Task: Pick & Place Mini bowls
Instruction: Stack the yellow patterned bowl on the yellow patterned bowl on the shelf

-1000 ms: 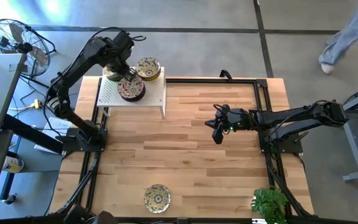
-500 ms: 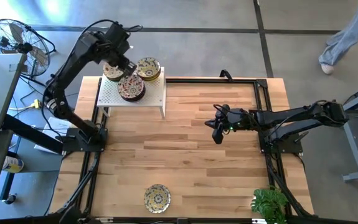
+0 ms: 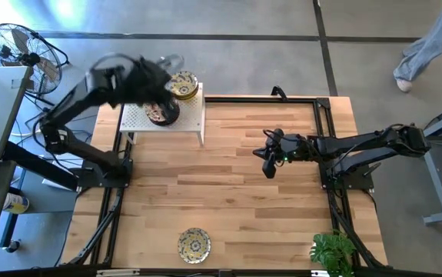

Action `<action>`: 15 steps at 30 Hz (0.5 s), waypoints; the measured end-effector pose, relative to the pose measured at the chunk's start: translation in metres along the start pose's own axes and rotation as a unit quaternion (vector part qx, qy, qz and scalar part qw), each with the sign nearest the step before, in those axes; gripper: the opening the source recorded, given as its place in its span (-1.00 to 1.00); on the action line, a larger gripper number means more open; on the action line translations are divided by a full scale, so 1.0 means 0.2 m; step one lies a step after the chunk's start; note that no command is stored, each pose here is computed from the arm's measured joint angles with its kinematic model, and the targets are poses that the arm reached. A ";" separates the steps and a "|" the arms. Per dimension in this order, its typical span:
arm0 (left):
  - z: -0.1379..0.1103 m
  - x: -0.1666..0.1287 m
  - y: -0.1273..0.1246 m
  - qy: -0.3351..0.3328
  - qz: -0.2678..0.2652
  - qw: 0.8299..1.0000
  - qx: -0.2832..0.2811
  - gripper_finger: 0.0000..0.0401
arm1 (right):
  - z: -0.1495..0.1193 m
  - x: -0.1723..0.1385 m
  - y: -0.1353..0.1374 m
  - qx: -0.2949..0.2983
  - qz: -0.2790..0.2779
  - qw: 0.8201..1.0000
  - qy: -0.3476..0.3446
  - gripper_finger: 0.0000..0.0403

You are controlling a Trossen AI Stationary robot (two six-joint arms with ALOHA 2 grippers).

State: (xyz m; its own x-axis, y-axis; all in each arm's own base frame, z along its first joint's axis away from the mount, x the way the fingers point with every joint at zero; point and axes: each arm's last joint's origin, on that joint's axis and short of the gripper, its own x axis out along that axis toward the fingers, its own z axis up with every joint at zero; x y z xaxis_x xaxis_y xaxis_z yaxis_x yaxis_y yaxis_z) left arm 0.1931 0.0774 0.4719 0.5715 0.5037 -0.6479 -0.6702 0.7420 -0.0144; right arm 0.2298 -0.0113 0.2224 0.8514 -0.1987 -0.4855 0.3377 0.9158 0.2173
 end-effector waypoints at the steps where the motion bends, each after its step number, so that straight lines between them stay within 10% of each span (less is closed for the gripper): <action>1: -0.01 -0.01 -0.05 0.000 -0.010 1.000 0.010 -0.97 | 0.00 0.00 0.00 -0.006 0.001 1.000 0.000 -0.99; 15: -0.17 0.26 -0.64 0.133 -0.136 0.974 0.122 -0.99 | 0.02 0.01 -0.06 -0.014 0.032 0.999 0.011 -1.00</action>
State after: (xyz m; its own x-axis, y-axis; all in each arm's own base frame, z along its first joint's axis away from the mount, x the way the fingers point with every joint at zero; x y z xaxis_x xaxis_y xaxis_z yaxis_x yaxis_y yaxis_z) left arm 0.2922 -0.0072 0.4136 0.5482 0.1655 -0.8198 -0.3597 0.9316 -0.0525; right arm 0.2293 -0.0245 0.2224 0.8613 -0.1326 -0.4905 0.2720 0.9357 0.2245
